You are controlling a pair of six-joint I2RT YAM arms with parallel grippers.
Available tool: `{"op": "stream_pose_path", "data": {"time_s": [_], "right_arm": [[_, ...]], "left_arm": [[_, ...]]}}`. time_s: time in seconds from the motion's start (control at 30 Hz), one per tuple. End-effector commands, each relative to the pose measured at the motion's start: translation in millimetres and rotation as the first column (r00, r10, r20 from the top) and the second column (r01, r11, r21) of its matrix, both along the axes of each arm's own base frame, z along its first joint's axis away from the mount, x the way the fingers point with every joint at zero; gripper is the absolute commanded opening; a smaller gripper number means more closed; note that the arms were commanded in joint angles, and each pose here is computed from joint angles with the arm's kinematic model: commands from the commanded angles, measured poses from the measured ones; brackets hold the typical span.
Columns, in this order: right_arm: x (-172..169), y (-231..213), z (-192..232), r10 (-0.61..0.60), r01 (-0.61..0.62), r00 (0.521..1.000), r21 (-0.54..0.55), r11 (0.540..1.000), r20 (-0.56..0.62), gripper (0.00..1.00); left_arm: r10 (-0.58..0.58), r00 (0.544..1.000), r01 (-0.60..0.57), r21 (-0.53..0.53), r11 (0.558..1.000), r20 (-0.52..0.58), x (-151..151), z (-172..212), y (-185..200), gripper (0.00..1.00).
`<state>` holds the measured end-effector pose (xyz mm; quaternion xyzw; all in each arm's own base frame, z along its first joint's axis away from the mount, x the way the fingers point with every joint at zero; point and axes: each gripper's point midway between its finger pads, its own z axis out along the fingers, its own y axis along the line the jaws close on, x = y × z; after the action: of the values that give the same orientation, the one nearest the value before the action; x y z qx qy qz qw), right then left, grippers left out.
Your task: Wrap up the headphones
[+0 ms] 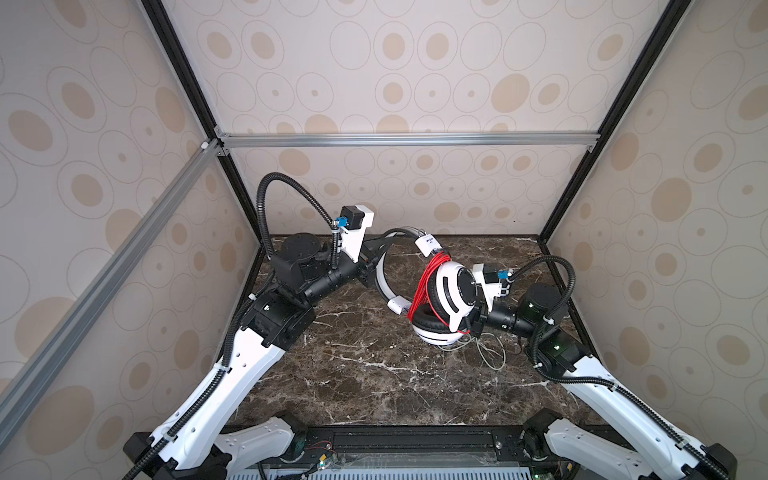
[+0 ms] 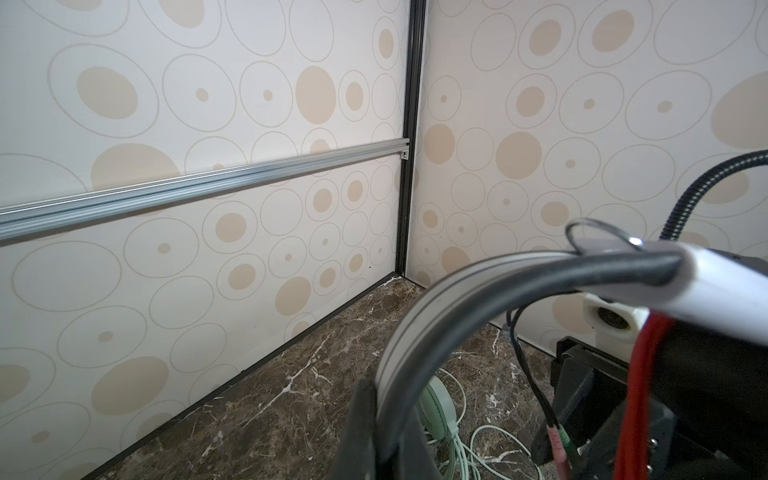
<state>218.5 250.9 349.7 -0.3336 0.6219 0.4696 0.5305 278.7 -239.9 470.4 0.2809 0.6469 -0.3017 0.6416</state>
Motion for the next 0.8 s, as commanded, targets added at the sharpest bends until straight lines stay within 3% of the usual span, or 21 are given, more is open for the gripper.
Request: {"op": "stream_pose_path", "data": {"time_s": [0.0,0.13,0.3,0.57,0.77], "right_arm": [[-1,-2,21,-0.003,0.001,0.998,0.031,1.000,0.064,0.18],[1,-2,17,-0.009,0.008,0.998,0.014,1.000,0.063,0.07],[9,-4,2,-0.053,0.055,0.997,-0.019,0.998,0.053,0.01],[23,-14,-21,-0.158,0.161,0.986,-0.051,0.986,0.060,0.00],[28,-18,-35,-0.217,0.217,0.975,-0.012,0.976,0.039,0.00]], "left_arm": [[-0.016,0.997,0.023,-0.093,0.995,0.071,-11,37,3,0.00],[-0.020,0.998,0.026,-0.103,0.994,0.065,-10,39,2,0.00],[0.013,0.999,-0.007,-0.162,0.987,0.036,-5,50,6,0.00],[0.196,0.976,-0.214,-0.231,0.949,-0.095,23,56,29,0.00],[0.244,0.952,-0.296,-0.358,0.886,-0.185,35,53,40,0.00]]}}
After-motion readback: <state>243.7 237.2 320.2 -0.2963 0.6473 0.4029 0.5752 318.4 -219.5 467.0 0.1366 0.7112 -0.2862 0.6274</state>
